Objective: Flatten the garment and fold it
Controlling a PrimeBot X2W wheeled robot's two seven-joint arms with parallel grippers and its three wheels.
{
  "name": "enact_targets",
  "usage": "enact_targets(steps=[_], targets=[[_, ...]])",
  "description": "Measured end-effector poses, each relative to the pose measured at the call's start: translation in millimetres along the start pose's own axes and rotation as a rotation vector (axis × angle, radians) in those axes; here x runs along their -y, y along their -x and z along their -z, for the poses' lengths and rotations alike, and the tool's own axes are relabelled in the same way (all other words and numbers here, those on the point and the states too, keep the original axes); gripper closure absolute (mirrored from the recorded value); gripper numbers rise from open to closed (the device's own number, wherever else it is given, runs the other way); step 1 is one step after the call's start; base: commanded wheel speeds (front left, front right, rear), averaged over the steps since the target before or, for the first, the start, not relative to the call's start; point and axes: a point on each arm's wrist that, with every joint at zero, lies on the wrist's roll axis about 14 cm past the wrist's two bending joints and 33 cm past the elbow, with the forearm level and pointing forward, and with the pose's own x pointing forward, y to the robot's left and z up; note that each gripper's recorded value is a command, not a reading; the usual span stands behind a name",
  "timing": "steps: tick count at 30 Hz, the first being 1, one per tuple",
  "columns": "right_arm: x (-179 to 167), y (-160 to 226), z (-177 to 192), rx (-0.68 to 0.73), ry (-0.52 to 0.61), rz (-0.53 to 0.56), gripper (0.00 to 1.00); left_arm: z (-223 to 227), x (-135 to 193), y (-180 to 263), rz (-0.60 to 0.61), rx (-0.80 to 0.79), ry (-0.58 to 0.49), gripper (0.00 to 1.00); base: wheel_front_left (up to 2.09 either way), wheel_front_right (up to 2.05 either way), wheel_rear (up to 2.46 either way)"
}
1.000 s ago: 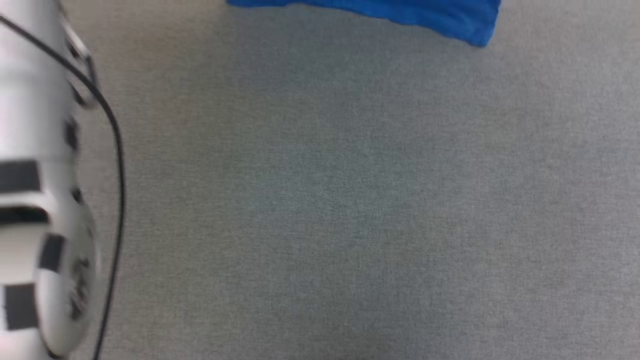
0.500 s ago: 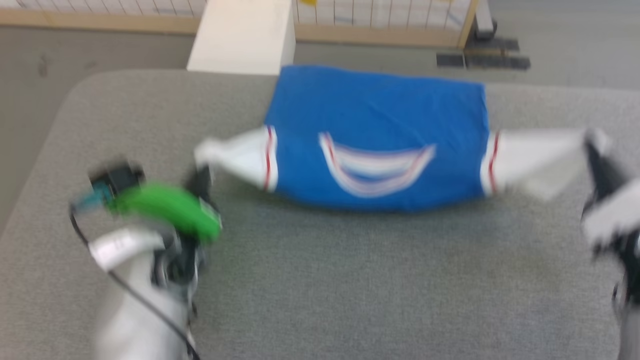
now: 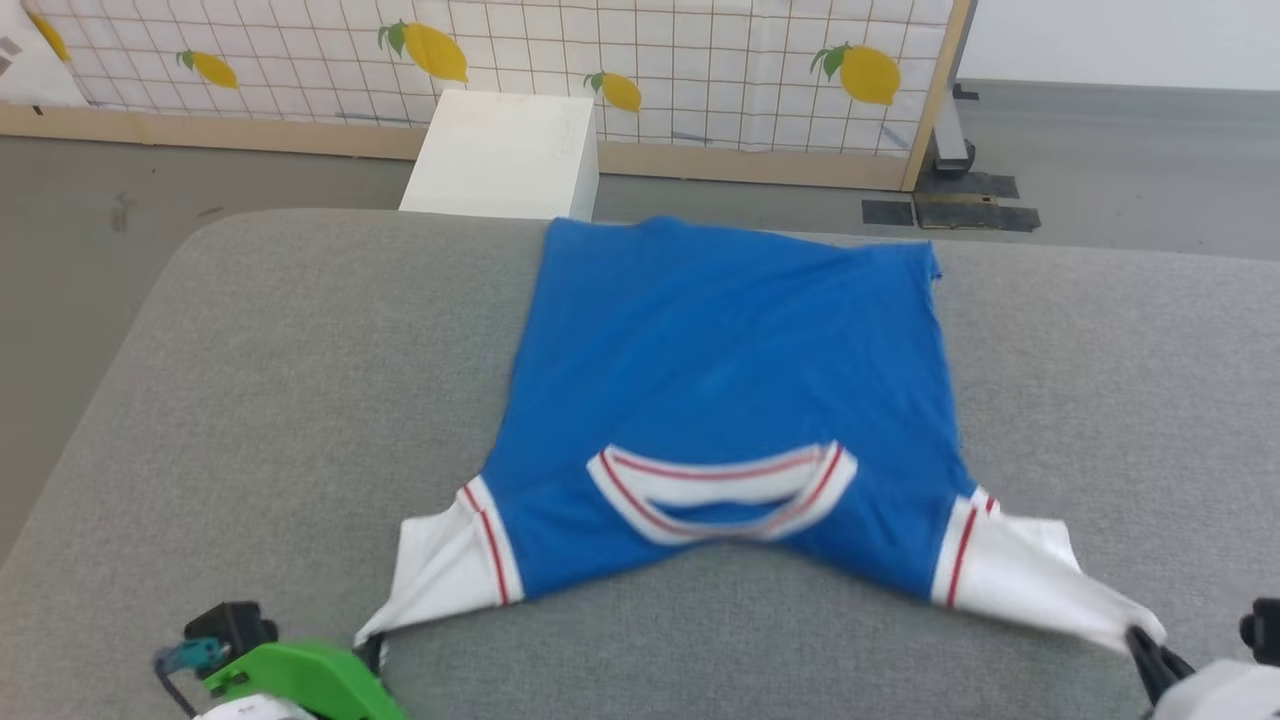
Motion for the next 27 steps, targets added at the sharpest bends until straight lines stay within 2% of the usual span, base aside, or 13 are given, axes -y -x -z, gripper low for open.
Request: enact_targets(steps=[4,9,13,21,22,23,24,27], targets=[[26.7,10.1,6.7,-0.03,0.056,0.071,1.0,-0.6,-20.5,6.8,-0.083,-0.008,-0.065,1.0,0.0,0.0,0.0],[42.4,13.2,5.8,-0.053,0.108,0.114,1.0,-3.7,-32.0,12.2,-0.152,-0.004,-0.165,1.0,0.0,0.0,0.0],[34.2,10.2,18.5,-0.137,0.173,0.082,1.0,-2.8,-30.1,12.7,-0.151,-0.01,-0.219,1.0,0.0,0.0,0.0],[11.3,4.1,60.4,-0.45,0.319,0.01,1.0,1.7,-22.0,9.7,-0.136,-0.017,-0.227,1.0,0.0,0.0,0.0],[11.2,3.0,60.1,-0.476,0.341,0.009,0.9,1.6,-22.1,9.7,-0.137,-0.015,-0.224,1.0,0.0,0.0,0.0],[10.8,2.1,59.2,-0.491,0.353,0.009,0.51,1.7,-21.9,10.0,-0.136,-0.012,-0.221,1.0,0.0,0.0,0.0],[9.9,1.8,59.2,-0.502,0.362,0.007,0.0,1.9,-21.5,10.3,-0.135,-0.01,-0.22,1.0,0.0,0.0,0.0],[11.5,3.4,56.3,-0.529,0.37,0.008,0.0,2.5,-19.4,11.2,-0.13,-0.004,-0.213,1.0,0.0,0.0,0.0]])
